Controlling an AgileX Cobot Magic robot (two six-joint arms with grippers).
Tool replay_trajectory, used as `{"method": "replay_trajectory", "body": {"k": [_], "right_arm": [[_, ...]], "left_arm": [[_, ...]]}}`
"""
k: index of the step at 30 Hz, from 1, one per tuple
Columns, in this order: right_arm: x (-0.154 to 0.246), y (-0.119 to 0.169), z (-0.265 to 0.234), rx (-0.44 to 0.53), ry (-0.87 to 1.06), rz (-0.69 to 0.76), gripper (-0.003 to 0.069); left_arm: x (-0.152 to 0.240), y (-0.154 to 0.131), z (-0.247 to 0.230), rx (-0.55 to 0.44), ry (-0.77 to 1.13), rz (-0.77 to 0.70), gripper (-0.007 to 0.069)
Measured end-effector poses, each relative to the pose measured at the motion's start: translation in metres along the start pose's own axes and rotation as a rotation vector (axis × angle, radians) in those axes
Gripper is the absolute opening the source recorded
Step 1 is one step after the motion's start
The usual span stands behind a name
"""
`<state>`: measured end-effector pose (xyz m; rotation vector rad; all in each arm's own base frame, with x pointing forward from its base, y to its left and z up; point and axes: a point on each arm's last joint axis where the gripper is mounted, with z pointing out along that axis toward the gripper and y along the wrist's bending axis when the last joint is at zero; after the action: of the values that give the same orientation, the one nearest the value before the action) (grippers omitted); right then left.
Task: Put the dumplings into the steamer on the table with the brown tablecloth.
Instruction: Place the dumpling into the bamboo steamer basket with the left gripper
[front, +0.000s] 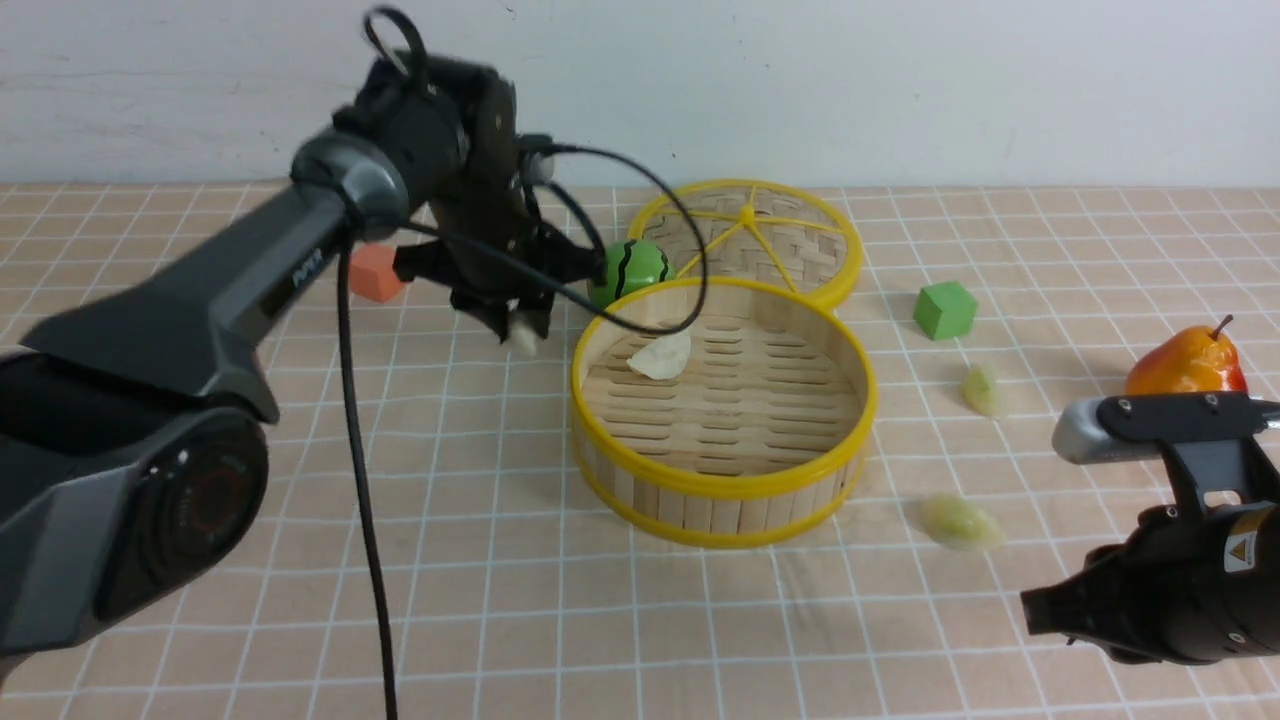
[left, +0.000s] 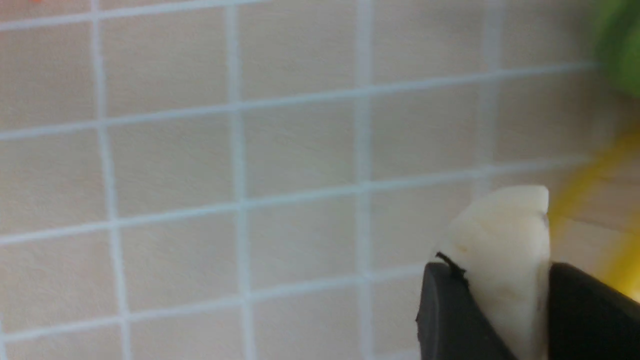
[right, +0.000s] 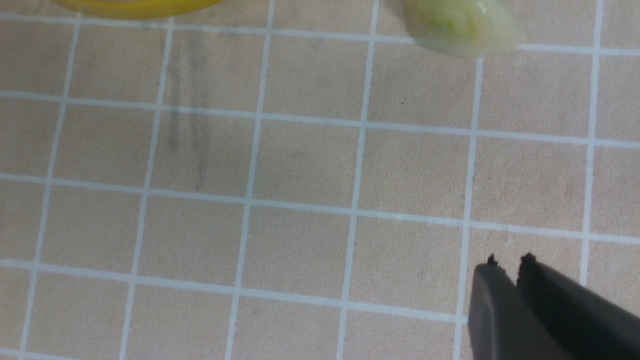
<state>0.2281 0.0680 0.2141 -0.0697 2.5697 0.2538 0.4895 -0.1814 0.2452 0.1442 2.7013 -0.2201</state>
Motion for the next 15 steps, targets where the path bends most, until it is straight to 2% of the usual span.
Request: {"method": "replay_trajectory", "body": {"k": [2, 4, 7, 8, 12, 15], "right_arm": [[0.0, 0.0, 0.0, 0.0, 0.0, 0.0, 0.007], [0.0, 0.0, 0.0, 0.0, 0.0, 0.0, 0.0069], [0.0, 0.0, 0.0, 0.001, 0.005, -0.001, 0.0069], [0.001, 0.0, -0.001, 0.002, 0.015, -0.001, 0.0069], [0.0, 0.001, -0.009, -0.005, -0.003, -0.003, 0.0069], [-0.001, 0.001, -0.012, -0.006, -0.015, -0.005, 0.0069]], "left_arm": [[0.006, -0.04, -0.043, 0.16, -0.011, 0.104, 0.0227], [0.018, -0.07, -0.055, 0.228, -0.001, 0.188, 0.0227], [0.033, -0.094, -0.048, 0.231, 0.038, 0.264, 0.0227], [0.042, -0.099, -0.034, 0.186, 0.077, 0.292, 0.0227], [0.054, -0.094, 0.003, 0.08, 0.15, 0.303, 0.0227], [0.057, -0.092, 0.018, 0.06, 0.174, 0.303, 0.0227]]}}
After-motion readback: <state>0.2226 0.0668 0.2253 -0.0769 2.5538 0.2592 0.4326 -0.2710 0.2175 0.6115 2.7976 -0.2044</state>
